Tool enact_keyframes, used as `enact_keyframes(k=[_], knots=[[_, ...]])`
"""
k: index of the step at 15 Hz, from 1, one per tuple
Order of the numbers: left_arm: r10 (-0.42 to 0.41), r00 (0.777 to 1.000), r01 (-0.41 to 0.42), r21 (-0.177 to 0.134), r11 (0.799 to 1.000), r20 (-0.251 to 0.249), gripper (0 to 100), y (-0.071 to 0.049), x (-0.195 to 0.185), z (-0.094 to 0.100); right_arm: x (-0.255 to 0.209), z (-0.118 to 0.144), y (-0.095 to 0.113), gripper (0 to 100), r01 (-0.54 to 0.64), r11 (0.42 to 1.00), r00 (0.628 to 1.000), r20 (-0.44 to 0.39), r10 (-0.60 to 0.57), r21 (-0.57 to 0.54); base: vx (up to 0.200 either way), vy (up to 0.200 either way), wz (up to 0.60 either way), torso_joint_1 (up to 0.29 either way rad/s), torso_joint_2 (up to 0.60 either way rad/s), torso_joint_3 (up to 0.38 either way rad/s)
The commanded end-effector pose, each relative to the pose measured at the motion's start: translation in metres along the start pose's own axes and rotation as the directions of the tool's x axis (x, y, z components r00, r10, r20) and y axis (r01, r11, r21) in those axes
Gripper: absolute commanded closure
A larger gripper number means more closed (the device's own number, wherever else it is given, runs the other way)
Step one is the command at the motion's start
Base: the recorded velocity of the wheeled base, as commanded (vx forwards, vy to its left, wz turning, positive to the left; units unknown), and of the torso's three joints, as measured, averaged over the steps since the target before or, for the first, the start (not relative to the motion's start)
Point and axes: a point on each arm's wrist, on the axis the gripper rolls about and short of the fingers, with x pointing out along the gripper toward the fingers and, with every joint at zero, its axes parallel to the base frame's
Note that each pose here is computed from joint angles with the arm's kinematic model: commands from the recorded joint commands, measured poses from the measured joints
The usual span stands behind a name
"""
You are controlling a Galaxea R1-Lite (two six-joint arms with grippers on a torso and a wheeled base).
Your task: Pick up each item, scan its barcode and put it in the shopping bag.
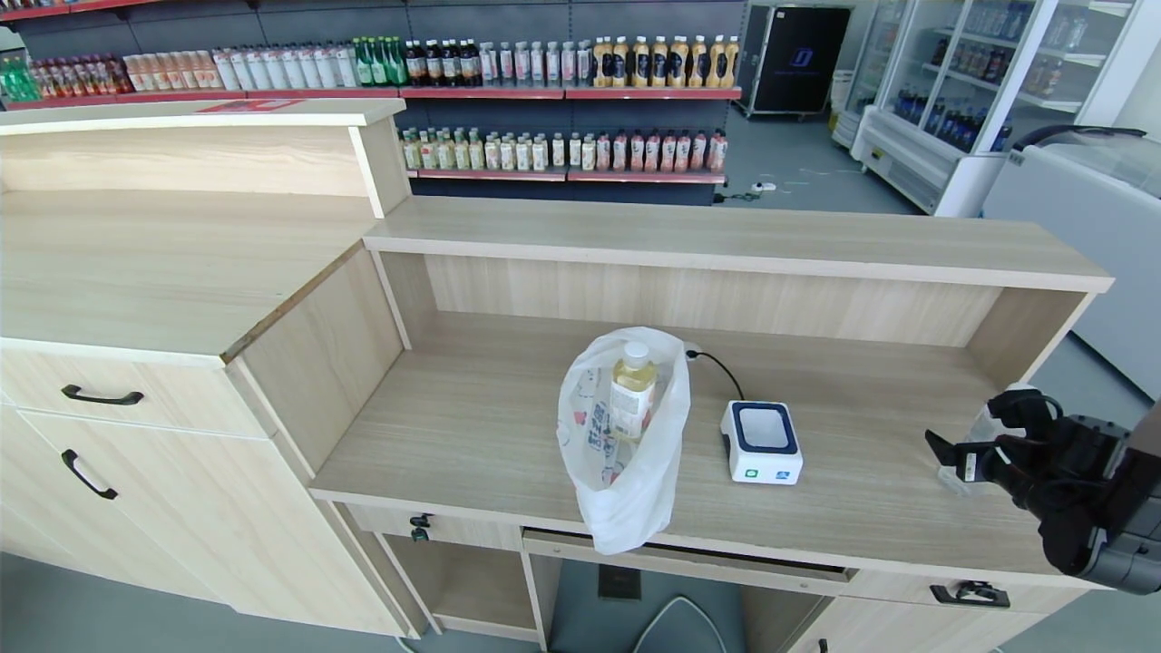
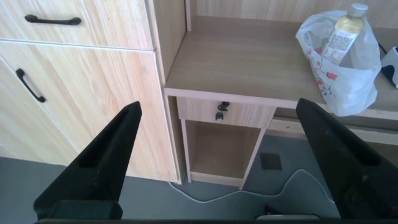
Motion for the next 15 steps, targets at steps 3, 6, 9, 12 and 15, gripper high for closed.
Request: enact_keyframes(k=[3,6,9,12,15], knots=[[0.000,1.000,0.000,0.000,1.000,0.001,0,0.000,0.000,0.000,0.016,0.006,-0.005,0,0.009,1.000,1.000,0.030,-0.009,-0.009,0.000,0.000,0.00,0.000,0.00,0.000],[0.000,1.000,0.000,0.000,1.000,0.001,0,0.000,0.000,0.000,0.025,0.010,-0.010,0,0.013,1.000,0.999,0.049,-0.012,-0.008,0.000,0.000,0.00,0.000,0.00,0.000],[0.000,1.000,0.000,0.000,1.000,0.001,0,0.000,0.000,0.000,0.023,0.004,-0.013,100,0.011,1.000,1.000,0.006,-0.011,0.001,0.000,0.000,0.00,0.000,0.00,0.000],[0.000,1.000,0.000,0.000,1.000,0.001,0,0.000,0.000,0.000,0.024,0.001,-0.013,100,0.012,1.000,1.000,-0.002,-0.012,-0.006,0.000,0.000,0.00,0.000,0.00,0.000],[0.000,1.000,0.000,0.000,1.000,0.001,0,0.000,0.000,0.000,0.024,0.004,-0.014,100,0.014,1.000,1.000,0.005,-0.014,-0.006,0.000,0.000,0.00,0.000,0.00,0.000]])
